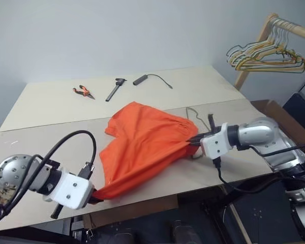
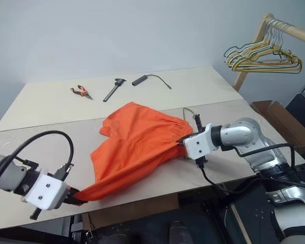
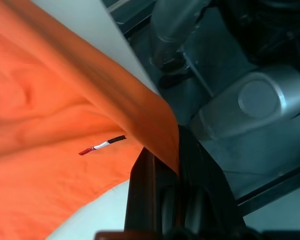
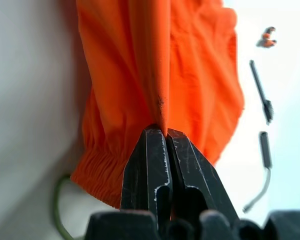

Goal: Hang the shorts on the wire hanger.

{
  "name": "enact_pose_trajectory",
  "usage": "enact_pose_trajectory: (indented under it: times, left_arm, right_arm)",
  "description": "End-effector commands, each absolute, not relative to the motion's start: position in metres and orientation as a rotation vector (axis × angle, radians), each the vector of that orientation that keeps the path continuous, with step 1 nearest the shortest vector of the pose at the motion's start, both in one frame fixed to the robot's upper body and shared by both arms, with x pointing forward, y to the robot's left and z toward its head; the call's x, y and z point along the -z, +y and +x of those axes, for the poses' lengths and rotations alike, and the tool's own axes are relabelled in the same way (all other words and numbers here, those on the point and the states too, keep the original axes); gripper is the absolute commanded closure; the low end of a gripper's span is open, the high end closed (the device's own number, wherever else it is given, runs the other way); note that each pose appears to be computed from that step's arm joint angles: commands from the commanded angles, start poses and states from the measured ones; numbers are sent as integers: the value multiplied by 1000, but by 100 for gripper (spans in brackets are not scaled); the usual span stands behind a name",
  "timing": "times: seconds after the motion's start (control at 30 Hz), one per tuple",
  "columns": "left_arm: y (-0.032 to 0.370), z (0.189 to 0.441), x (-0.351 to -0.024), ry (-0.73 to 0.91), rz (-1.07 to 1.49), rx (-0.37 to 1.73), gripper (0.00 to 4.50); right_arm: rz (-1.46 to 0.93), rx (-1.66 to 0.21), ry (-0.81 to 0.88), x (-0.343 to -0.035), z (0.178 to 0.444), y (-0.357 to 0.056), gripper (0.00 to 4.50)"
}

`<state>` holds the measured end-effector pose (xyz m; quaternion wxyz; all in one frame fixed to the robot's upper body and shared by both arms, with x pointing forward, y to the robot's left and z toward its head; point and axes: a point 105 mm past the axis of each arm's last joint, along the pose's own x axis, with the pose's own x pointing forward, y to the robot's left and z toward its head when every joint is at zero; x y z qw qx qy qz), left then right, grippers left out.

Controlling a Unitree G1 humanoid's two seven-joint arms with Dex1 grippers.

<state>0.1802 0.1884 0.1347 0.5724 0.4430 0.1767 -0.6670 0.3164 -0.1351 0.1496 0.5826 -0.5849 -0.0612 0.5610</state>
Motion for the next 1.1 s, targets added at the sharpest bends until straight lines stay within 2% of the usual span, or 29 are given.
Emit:
enact_pose_trajectory:
  times: [0.03,0.1,0.17,0.33,0.57,0.77,0.87,0.93,1.03,1.1]
  left_arm:
    - [197,185,-135,456,1050,1504,445]
    - [194,181,-141,449,1017,1521,445]
    - [188,167,-143,459,968,1594,445]
    - [183,110,-130,589,903,1798,445]
    - [191,78,-115,710,879,1684,445]
    - [174,59,-109,706,795,1644,445]
    - [169,63,-107,696,808,1620,445]
    - [172,74,-106,692,843,1577,445]
    - [187,123,-116,610,916,1426,445]
    - [201,174,-143,482,934,1267,445]
  right_arm:
    - [-1387,-1197,-93,-157,332,-158,450]
    - [-1414,-1217,-92,-155,330,-160,450]
    - [-1426,-1239,-87,-151,327,-163,450]
    - [-1488,-1255,-115,-135,325,-161,450]
    - [-1490,-1175,-285,-121,327,-138,450]
    - [-1506,-1157,-343,-116,330,-131,450]
    - [-1473,-1160,-346,-118,328,-129,450]
    - [-1471,-1164,-328,-122,329,-131,450]
    - [-1397,-1078,-287,-149,350,-128,450]
    - [-1367,-954,-314,-184,376,-121,450]
